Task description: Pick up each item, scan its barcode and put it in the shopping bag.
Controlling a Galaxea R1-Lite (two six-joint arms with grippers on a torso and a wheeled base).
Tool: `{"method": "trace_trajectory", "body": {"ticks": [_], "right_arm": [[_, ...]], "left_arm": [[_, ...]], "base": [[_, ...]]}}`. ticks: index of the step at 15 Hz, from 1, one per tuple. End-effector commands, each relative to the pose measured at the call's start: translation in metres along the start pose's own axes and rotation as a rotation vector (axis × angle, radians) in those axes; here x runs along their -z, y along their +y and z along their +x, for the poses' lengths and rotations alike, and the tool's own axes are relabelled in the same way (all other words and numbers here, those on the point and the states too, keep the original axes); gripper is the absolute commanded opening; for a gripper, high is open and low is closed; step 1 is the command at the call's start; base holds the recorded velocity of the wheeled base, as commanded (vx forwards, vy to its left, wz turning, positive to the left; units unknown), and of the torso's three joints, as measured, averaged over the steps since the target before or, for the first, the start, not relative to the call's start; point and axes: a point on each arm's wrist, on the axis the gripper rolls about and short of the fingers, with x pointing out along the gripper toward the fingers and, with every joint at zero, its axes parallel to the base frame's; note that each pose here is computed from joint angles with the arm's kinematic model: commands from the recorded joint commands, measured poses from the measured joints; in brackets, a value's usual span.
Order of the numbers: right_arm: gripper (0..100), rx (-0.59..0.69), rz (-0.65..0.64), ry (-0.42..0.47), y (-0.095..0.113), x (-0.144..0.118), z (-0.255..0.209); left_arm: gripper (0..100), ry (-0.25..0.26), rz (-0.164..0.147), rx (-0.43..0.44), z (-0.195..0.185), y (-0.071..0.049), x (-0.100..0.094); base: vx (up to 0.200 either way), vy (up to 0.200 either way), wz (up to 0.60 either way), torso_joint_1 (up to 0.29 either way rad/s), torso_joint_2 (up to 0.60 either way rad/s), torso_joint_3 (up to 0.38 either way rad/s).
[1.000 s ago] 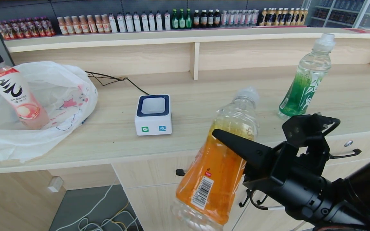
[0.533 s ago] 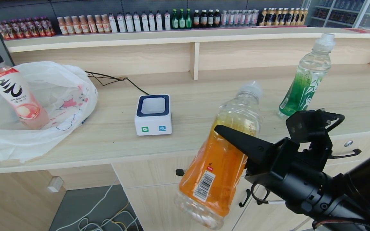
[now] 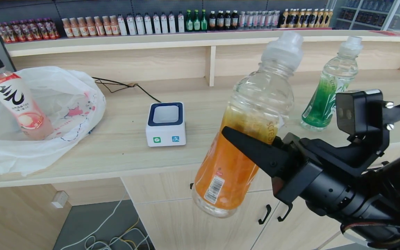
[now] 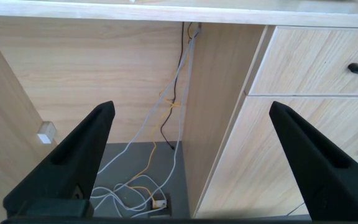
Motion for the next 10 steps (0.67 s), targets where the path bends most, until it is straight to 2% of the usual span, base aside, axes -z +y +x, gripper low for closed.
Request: {"method": "trace_trajectory", "body": {"ticks": [1, 4, 7, 9, 10], "right_arm": [[0, -0.013, -0.125, -0.011, 0.001, -0.004, -0.001], [0, 0.045, -0.327, 0.023, -0.007, -0.002, -0.015], [0, 0.096, -0.491, 0.038, -0.003, -0.003, -0.029], [0, 0.202, -0.473, 0.01, -0.008, -0.006, -0.024], [0, 0.262, -0.469, -0.033, -0.014, -0.012, -0.015]], "left_arm": [[100, 0.0, 0.0, 0.001, 0.0, 0.0, 0.0], [100, 0.0, 0.0, 0.001, 0.0, 0.0, 0.0], [100, 0.0, 0.0, 0.001, 0.0, 0.0, 0.0], [100, 0.0, 0.0, 0.001, 0.0, 0.0, 0.0], [100, 0.0, 0.002, 0.001, 0.0, 0.0, 0.0]], "base": [[0.0, 0.0, 0.0, 0.0, 0.0, 0.0], [0.0, 0.0, 0.0, 0.0, 0.0, 0.0], [0.0, 0.0, 0.0, 0.0, 0.0, 0.0], [0.0, 0.0, 0.0, 0.0, 0.0, 0.0], [0.0, 0.0, 0.0, 0.0, 0.0, 0.0]]}}
